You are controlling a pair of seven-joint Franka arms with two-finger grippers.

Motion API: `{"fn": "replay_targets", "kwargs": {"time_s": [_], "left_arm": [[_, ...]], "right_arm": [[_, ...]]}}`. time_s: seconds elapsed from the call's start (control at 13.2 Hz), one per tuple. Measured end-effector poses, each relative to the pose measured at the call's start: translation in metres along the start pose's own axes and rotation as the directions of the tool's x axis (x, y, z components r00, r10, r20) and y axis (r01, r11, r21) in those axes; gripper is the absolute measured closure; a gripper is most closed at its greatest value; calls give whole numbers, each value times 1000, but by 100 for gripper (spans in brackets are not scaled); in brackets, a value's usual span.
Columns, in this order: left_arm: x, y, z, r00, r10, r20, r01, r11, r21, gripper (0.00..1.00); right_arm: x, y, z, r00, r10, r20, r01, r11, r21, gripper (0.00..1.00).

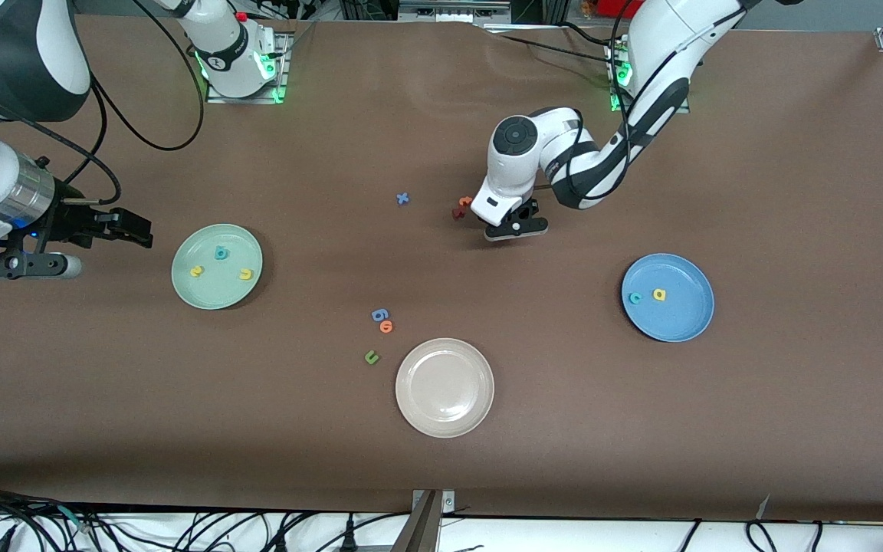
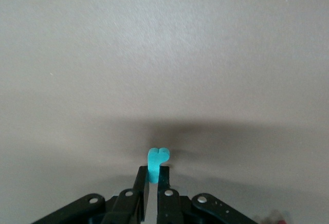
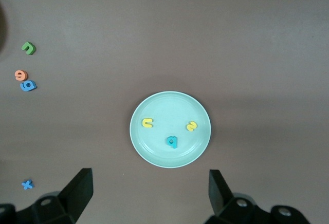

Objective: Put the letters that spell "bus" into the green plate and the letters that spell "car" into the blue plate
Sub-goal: 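Place the teal v on the blue plate with the left gripper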

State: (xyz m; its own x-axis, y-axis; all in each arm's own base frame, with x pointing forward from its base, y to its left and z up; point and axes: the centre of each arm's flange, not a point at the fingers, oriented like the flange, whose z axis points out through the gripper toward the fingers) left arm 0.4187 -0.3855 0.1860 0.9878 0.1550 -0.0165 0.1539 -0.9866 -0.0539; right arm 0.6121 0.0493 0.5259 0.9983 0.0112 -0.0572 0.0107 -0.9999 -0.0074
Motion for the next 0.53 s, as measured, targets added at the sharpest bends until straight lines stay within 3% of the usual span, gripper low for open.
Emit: {"fn": "replay_targets", "kwargs": {"time_s": [0.23,0.53], "left_arm": [[29,-15,-9,1000,-1,9,1,1000,24,89],[106,-48,-62,987,60,152,-77,991,106,89]], "right_arm": [[0,0,0,1000,0,0,0,1000,0,0],[0,0,0,1000,0,1,0,1000,0,0]]}}
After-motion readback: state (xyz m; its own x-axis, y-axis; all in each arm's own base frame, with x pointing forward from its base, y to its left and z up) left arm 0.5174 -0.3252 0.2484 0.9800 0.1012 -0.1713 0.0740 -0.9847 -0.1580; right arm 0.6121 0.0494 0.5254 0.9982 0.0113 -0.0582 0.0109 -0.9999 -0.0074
